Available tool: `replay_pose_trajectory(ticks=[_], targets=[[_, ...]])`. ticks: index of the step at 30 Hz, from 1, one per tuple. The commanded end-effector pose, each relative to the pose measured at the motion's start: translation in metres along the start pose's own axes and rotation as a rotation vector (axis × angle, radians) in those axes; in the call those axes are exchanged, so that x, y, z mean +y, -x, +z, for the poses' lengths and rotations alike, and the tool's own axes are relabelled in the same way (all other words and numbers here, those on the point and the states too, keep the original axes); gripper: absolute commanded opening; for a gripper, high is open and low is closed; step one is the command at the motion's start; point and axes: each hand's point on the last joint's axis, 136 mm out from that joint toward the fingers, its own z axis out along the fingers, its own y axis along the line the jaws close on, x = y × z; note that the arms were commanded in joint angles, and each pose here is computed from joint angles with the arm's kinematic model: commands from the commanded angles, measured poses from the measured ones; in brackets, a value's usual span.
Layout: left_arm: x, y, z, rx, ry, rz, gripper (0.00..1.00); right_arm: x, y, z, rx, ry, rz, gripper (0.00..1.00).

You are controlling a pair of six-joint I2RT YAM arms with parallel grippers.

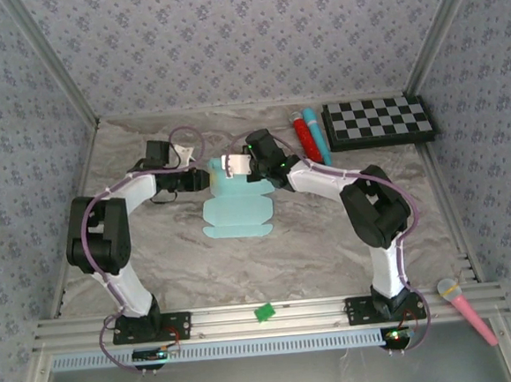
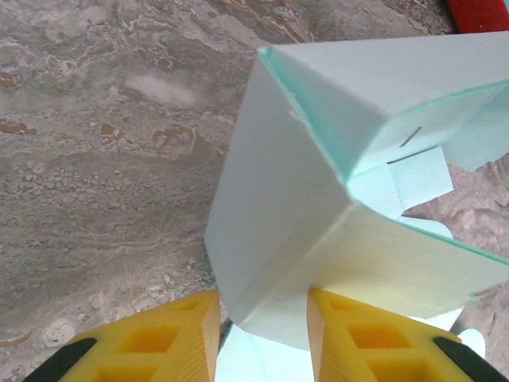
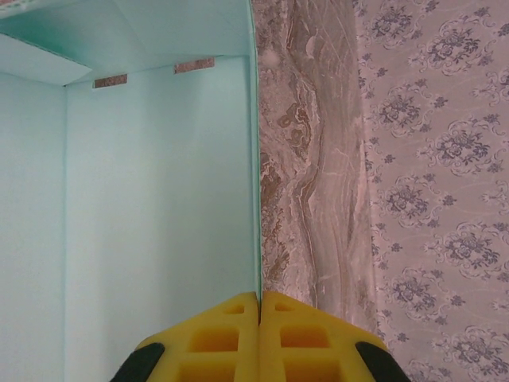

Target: Fold the paper box

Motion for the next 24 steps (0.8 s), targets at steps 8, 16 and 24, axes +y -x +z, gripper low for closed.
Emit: replay_pose_trajectory(ticks=[8,16,24], targets=[[-0.012,0.011,0.005,-0.043,-0.045,0.088,0.42,0.009,0.007,0.004,0.005,0.029,-0.004,0.0],[-0.008,0.014,0.022,-0.04,0.007,0.082,0.41,0.015,0.012,0.003,0.0,0.04,-0.011,0.0],[-0.002,0.018,0.026,-0.1,0.068,0.095,0.38,0.022,0.014,0.002,-0.007,0.048,-0.018,0.0]])
